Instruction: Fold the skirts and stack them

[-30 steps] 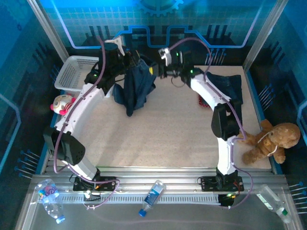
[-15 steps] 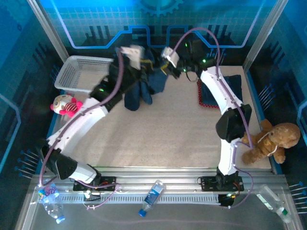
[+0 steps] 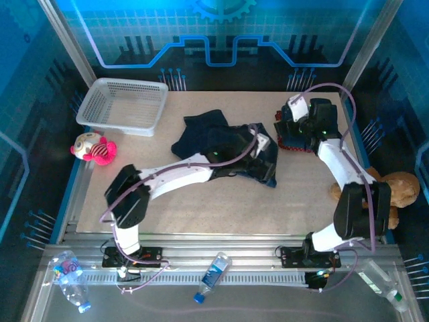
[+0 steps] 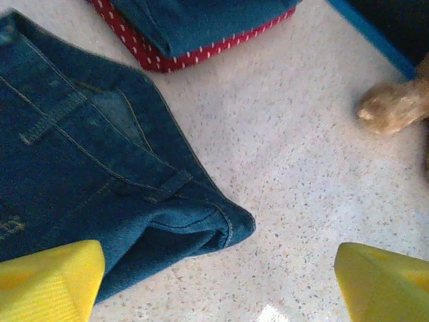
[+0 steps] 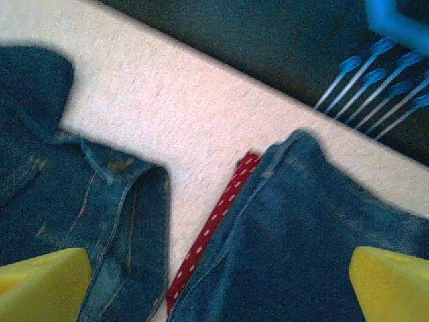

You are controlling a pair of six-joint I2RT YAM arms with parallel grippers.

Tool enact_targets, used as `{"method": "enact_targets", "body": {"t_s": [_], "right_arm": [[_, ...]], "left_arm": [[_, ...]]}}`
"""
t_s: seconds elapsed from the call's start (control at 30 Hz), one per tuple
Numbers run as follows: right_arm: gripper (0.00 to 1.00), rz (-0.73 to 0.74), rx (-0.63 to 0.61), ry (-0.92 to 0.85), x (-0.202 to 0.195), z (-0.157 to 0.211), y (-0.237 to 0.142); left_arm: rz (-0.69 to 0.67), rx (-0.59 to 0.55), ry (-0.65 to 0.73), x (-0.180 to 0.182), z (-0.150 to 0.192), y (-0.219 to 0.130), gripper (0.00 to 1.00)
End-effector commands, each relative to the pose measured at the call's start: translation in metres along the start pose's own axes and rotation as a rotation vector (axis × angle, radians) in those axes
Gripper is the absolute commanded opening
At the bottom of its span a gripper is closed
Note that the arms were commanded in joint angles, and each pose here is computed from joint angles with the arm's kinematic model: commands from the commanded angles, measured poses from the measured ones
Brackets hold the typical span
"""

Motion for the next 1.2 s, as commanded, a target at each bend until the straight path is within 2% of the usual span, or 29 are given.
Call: {"method": "enact_targets", "body": {"t_s": [0.0, 0.07, 0.13, 0.2, 0.3, 0.37, 0.43, 0.63, 0.7, 0.77, 0.87, 0.93, 1.07, 1.17], "right_arm": [[1.0, 0.249, -0.069, 0.23, -0.014, -0.001, -0.015], [1.0, 0.235, -0.131, 0.33, -0.011, 0.003, -0.027], [1.0, 0.089, -0.174, 0.408, -0.002, 0.001, -0.037], [1.0, -0.07, -0.14, 0.441, 0.012, -0.004, -0.038], [0.99, -0.214, -0.05, 0.347, 0.044, -0.001, -0.034], [0.97, -0.288, 0.009, 0.165, 0.067, 0.008, -0.031], [0.96, -0.333, 0.096, 0.044, 0.078, 0.022, -0.026], [0.93, -0.518, 0.357, -0.108, 0.109, 0.051, -0.012], [0.83, -0.547, 0.441, -0.235, 0.129, 0.061, -0.008], [0.71, -0.502, 0.522, -0.373, 0.145, 0.071, 0.001], [0.4, -0.387, 0.602, -0.512, 0.157, 0.084, 0.017], [0.22, -0.398, 0.655, -0.605, 0.167, 0.093, 0.017], [0.18, -0.658, 0.712, -0.815, 0.208, 0.118, -0.014], [0.2, -0.794, 0.75, -0.854, 0.231, 0.121, -0.032]], "left_arm": [[0.086, -0.223, -0.047, 0.011, -0.035, -0.057, 0.99], [0.044, -0.233, -0.131, 0.035, -0.035, -0.068, 0.99], [-0.03, -0.225, -0.235, 0.062, -0.031, -0.076, 0.99], [-0.132, -0.229, -0.336, 0.089, -0.023, -0.082, 0.99], [-0.267, -0.243, -0.552, 0.132, -0.007, -0.093, 0.99], [-0.252, -0.245, -0.638, 0.156, 0.005, -0.097, 0.99], [-0.217, -0.203, -0.595, 0.171, 0.014, -0.094, 0.99], [-0.261, 0.04, -0.286, 0.174, 0.035, -0.066, 0.99], [-0.299, 0.076, -0.26, 0.178, 0.044, -0.057, 0.99], [-0.334, 0.105, -0.293, 0.183, 0.048, -0.051, 0.99], [-0.37, 0.096, -0.356, 0.187, 0.05, -0.047, 0.99], [-0.406, 0.07, -0.394, 0.19, 0.051, -0.047, 0.99], [-0.426, 0.042, -0.462, 0.196, 0.053, -0.051, 0.99], [-0.424, 0.028, -0.498, 0.2, 0.053, -0.052, 0.99]]}}
Point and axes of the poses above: each hand's point on the last joint's axis, 136 mm out from that joint toward the fingers, its own y axis out along the fingers, its own x axis along the line the jaws close on, z = x × y, the point moved 10 cm from there along -y, back along the fingers, and after that the axes turned 2 degrees about -y, right-handed, at the moved point
